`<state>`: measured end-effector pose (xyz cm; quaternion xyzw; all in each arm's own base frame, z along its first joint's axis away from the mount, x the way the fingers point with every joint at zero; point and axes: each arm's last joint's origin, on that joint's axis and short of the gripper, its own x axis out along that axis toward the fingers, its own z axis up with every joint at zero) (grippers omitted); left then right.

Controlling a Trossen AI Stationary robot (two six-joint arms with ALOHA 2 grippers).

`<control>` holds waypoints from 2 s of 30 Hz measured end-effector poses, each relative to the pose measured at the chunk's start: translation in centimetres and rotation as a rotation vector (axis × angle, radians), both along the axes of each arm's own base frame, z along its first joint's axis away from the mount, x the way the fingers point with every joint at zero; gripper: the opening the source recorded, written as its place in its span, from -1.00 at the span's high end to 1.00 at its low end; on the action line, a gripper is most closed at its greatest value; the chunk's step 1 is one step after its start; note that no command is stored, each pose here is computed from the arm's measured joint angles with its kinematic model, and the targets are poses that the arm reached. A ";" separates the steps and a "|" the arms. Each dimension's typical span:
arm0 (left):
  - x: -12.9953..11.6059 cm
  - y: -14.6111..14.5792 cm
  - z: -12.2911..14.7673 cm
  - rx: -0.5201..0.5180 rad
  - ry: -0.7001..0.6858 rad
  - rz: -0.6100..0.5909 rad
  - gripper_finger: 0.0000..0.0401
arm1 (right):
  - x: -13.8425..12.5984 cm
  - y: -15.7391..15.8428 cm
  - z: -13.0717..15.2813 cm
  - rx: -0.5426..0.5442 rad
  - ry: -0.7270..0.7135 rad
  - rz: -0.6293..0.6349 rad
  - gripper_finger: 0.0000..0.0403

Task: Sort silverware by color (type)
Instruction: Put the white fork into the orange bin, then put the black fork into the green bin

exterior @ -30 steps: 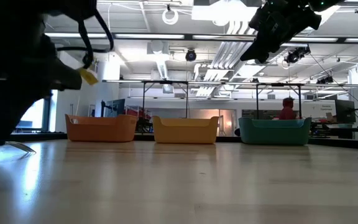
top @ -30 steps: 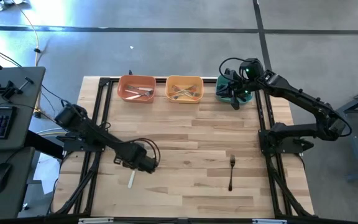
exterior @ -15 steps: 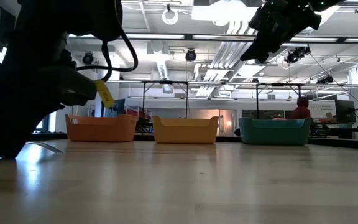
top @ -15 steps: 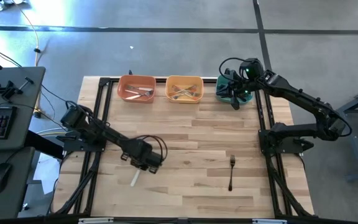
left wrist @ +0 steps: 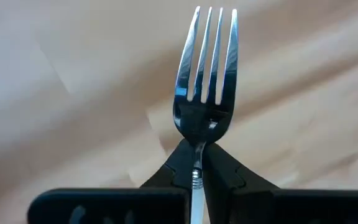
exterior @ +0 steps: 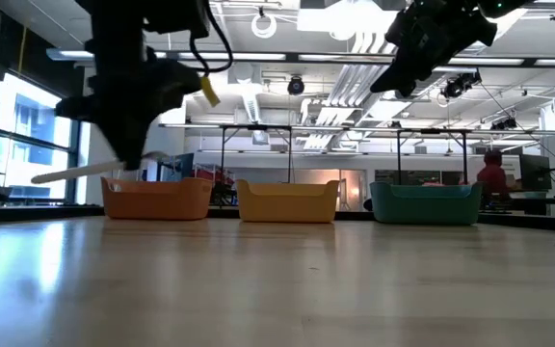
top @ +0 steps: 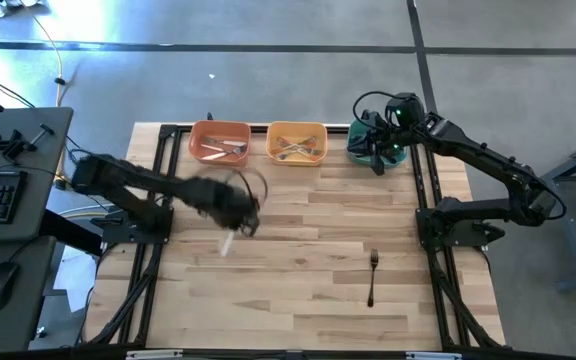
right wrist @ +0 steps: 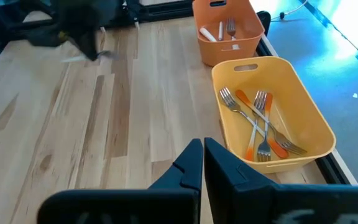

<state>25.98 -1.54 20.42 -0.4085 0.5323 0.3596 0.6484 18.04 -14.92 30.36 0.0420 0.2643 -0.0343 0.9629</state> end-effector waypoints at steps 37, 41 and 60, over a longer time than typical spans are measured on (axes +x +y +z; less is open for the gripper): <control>-3.6 28.9 -0.9 0.298 0.320 -1.129 0.88 | 0.7 0.0 0.1 0.077 0.039 -0.382 1.00; -3.3 29.0 -1.1 0.311 0.267 -1.121 0.77 | 1.1 0.5 0.1 0.086 0.042 -0.389 1.00; -2.2 22.2 4.7 0.406 -0.030 -0.639 0.98 | 1.7 1.5 0.0 0.071 0.057 -0.257 1.00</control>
